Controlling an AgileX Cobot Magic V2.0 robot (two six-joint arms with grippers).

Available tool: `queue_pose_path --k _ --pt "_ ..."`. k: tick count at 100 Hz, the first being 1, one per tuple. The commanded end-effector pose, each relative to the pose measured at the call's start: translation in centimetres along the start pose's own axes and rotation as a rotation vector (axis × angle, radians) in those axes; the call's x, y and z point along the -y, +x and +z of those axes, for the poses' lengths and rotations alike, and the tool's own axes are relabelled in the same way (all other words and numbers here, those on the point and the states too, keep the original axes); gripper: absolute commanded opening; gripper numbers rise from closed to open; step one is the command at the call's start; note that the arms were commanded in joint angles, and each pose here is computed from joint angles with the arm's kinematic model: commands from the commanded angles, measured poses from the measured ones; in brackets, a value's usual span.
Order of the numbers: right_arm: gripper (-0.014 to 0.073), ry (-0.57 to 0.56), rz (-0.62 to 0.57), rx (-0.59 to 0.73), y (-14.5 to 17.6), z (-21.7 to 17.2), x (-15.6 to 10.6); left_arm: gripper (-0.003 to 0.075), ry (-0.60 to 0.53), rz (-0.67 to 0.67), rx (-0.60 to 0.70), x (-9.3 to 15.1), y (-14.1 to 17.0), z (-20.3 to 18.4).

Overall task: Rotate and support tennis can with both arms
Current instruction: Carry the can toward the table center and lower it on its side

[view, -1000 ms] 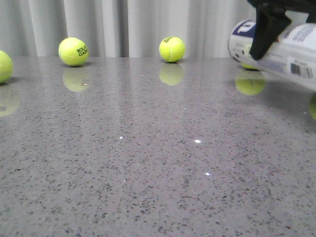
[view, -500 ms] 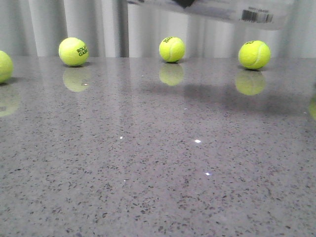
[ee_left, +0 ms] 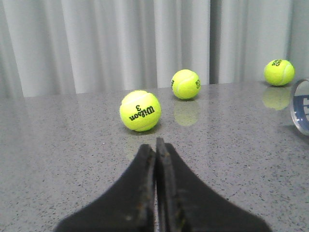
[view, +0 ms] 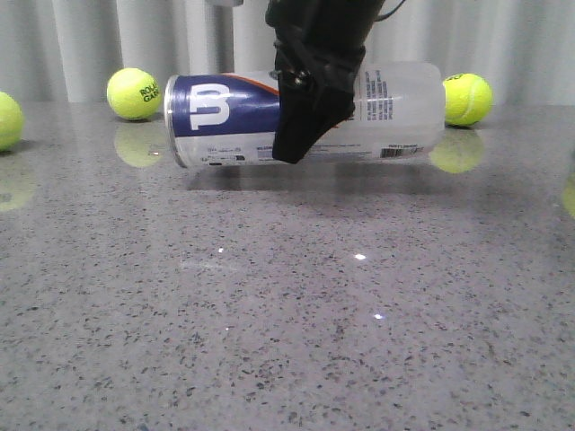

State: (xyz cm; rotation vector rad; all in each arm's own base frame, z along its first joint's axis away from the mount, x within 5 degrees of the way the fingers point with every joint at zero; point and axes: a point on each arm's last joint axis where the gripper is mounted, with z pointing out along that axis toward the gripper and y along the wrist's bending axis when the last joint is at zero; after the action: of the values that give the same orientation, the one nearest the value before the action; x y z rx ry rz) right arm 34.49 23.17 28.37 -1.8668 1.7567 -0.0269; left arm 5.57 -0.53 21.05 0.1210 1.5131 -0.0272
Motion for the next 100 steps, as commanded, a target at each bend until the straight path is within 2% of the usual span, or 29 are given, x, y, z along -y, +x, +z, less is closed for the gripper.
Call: queue_pose_path --k 1,31,38,50,62,100 --pt "0.0236 0.085 -0.013 0.056 -0.98 -2.22 1.00 -0.0021 0.004 -0.009 0.078 0.11 0.57 -0.18" --pt "0.0258 0.049 -0.012 0.039 -0.79 -1.77 0.72 -0.0021 0.004 -0.009 0.078 0.11 0.57 -0.18" --pt "0.0326 0.043 -0.012 0.036 -0.76 -1.77 0.66 -0.0021 0.004 -0.009 0.078 0.11 0.57 -0.18" --pt "0.0520 0.039 -0.013 0.034 -0.74 -1.77 0.63 -0.0021 0.004 -0.009 0.078 0.11 0.57 -0.18" --pt "0.0667 0.046 -0.012 0.037 -0.77 -1.77 0.69 -0.0021 0.004 -0.009 0.078 0.11 0.57 -0.18" --pt "0.0652 0.051 -0.012 0.040 -0.81 -1.90 0.72 -0.0021 0.004 -0.009 0.078 0.11 0.57 -0.18"
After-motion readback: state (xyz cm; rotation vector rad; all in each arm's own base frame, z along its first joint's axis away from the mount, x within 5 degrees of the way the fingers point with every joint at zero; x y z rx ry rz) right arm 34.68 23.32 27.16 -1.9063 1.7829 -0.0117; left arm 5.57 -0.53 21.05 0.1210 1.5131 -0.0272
